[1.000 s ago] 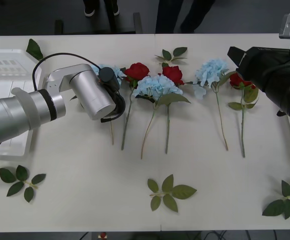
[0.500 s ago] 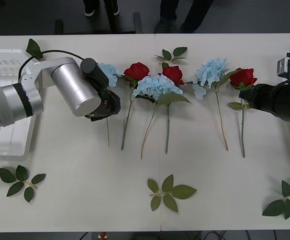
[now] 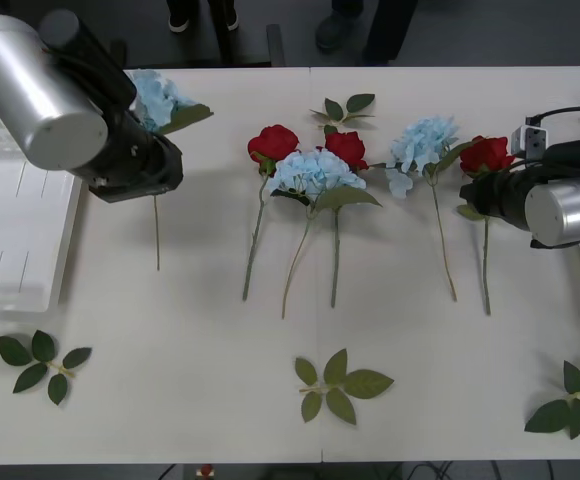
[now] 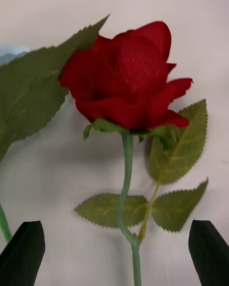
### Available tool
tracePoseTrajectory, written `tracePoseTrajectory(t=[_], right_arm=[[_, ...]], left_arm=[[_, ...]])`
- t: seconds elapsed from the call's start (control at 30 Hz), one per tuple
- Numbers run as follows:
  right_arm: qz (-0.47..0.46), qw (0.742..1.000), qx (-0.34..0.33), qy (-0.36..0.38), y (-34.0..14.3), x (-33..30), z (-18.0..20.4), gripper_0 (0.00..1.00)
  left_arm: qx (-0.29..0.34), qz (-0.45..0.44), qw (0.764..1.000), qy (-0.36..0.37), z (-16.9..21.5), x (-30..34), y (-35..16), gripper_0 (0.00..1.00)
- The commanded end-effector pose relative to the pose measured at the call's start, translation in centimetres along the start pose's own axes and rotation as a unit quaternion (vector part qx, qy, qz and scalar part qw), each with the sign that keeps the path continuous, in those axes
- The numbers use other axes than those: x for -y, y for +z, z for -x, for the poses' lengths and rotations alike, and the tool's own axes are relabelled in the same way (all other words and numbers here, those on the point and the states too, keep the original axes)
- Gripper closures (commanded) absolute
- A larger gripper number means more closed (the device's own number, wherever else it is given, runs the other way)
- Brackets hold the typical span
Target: Place the red flowers into the right box and the blue flowers into the left box. If a person shows an open palm, hand one flower to the person first, then continue sorting.
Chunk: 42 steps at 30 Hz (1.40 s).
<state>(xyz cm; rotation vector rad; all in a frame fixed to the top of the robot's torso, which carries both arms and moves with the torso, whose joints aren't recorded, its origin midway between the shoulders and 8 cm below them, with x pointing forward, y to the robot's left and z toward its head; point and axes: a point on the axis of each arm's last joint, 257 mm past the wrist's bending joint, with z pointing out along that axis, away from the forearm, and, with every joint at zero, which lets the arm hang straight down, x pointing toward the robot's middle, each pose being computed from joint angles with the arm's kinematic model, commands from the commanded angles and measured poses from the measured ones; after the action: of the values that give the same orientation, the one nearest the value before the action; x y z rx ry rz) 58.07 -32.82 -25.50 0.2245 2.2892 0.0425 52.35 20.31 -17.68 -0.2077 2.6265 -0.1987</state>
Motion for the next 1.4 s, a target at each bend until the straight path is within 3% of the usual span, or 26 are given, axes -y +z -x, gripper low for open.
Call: tracePoseTrajectory(t=[0.03, 0.2, 0.27, 0.47, 0.6, 0.63, 0.67, 0.73, 0.77, 1.07, 1.4], right_arm=[[-0.003, 1.000, 0.017, -0.010, 1.3, -1.1, 1.8, 0.12], [-0.014, 1.000, 0.009, -0.021, 2.5, -0.9, 1.4, 0.12], [-0.020, 0.999, 0.006, -0.024, 2.7, -0.4, 1.1, 0.22], [-0.030, 0.999, -0.007, -0.035, 3.3, 0.3, -0.2, 0.31], [-0.033, 0.999, -0.011, -0.037, 3.4, 0.6, -0.5, 0.52], [-0.034, 0.998, -0.013, -0.041, 3.5, 0.6, -0.7, 0.65], [-0.034, 0.998, -0.015, -0.042, 3.5, 0.6, -0.8, 0.71], [-0.035, 0.998, -0.016, -0.045, 3.6, 0.7, -1.0, 0.98], [-0.035, 0.998, -0.017, -0.045, 3.6, 0.6, -0.9, 1.00], [-0.010, 1.000, -0.018, -0.022, 0.7, -0.6, 1.5, 1.00], [0.017, 1.000, -0.007, 0.001, -9.7, 3.7, 8.7, 1.00]], left_arm=[[0.010, 0.002, 1.000, 0.011, 3.1, -2.3, -5.2, 1.00], [-0.006, 0.016, 0.999, 0.034, 4.0, -5.4, -8.9, 1.00], [-0.014, 0.022, 0.999, 0.045, 4.1, -6.8, -9.5, 1.00], [-0.020, 0.065, 0.995, 0.072, 5.3, -12.5, -10.8, 1.00], [-0.020, 0.081, 0.995, 0.062, 6.3, -15.6, -11.2, 1.00], [-0.023, 0.088, 0.994, 0.052, 6.4, -17.1, -11.3, 1.00], [-0.026, 0.093, 0.994, 0.047, 6.4, -17.9, -11.4, 1.00], [-0.028, 0.112, 0.993, 0.028, 6.5, -21.2, -11.7, 1.00], [-0.029, 0.117, 0.993, 0.022, 6.4, -22.0, -11.7, 1.00], [-0.001, 0.158, 0.987, -0.030, 6.1, -31.4, -9.5, 1.00], [0.022, 0.160, 0.986, -0.049, 5.8, -33.2, -4.6, 1.00]])
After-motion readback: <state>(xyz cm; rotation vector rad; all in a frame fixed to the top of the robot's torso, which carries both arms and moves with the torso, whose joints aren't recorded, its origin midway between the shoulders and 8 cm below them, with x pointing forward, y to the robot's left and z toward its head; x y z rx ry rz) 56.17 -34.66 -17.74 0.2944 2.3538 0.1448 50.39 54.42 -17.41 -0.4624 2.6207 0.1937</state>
